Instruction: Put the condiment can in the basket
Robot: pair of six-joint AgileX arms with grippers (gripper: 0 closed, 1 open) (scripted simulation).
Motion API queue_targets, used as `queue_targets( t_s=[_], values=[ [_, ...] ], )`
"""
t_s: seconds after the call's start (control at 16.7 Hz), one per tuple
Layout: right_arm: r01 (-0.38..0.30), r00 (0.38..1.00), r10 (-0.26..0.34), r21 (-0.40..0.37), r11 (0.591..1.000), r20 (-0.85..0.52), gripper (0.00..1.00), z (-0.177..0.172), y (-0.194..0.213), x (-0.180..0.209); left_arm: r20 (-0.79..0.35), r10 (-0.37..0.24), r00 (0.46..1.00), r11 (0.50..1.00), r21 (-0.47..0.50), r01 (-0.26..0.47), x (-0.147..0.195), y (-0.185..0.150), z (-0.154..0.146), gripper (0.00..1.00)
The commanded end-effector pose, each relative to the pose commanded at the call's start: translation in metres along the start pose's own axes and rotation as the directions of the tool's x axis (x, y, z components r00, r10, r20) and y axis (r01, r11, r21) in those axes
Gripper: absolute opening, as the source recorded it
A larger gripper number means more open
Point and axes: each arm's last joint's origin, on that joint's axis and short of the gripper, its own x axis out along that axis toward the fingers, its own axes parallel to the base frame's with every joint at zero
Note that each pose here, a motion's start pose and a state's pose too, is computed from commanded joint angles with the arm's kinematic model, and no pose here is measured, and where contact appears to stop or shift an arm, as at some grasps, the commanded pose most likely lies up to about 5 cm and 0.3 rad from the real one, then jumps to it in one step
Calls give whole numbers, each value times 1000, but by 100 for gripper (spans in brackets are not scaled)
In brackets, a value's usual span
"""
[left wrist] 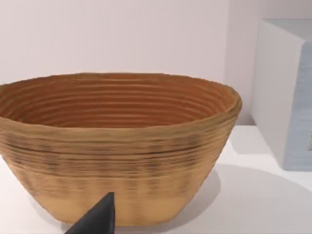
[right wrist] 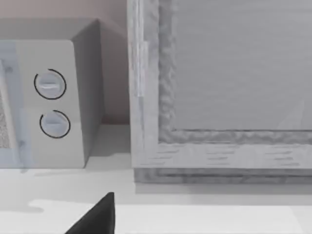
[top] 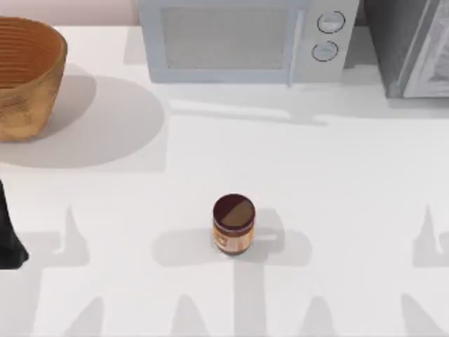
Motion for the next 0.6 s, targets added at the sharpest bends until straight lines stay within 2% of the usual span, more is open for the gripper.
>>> queue_targets(
  t_s=[0.18, 0.3, 0.42, 0.6],
  values=[
    [0, 1000, 0, 0, 1000, 0, 100, 0, 0, 0, 1, -8, 1000, 1000, 2, 8, 0, 0, 1, 100],
    [0, 1000, 0, 0, 1000, 0, 100, 0, 0, 0, 7, -51, 999, 999, 10, 51, 3, -2, 6, 100],
    [0, 1000, 0, 0, 1000, 0, 100, 0, 0, 0, 12, -123, 992, 992, 24, 123, 8, -5, 15, 100],
    [0, 1000, 0, 0, 1000, 0, 100, 0, 0, 0, 3, -273, 962, 961, 52, 273, 24, -13, 28, 100]
  ],
)
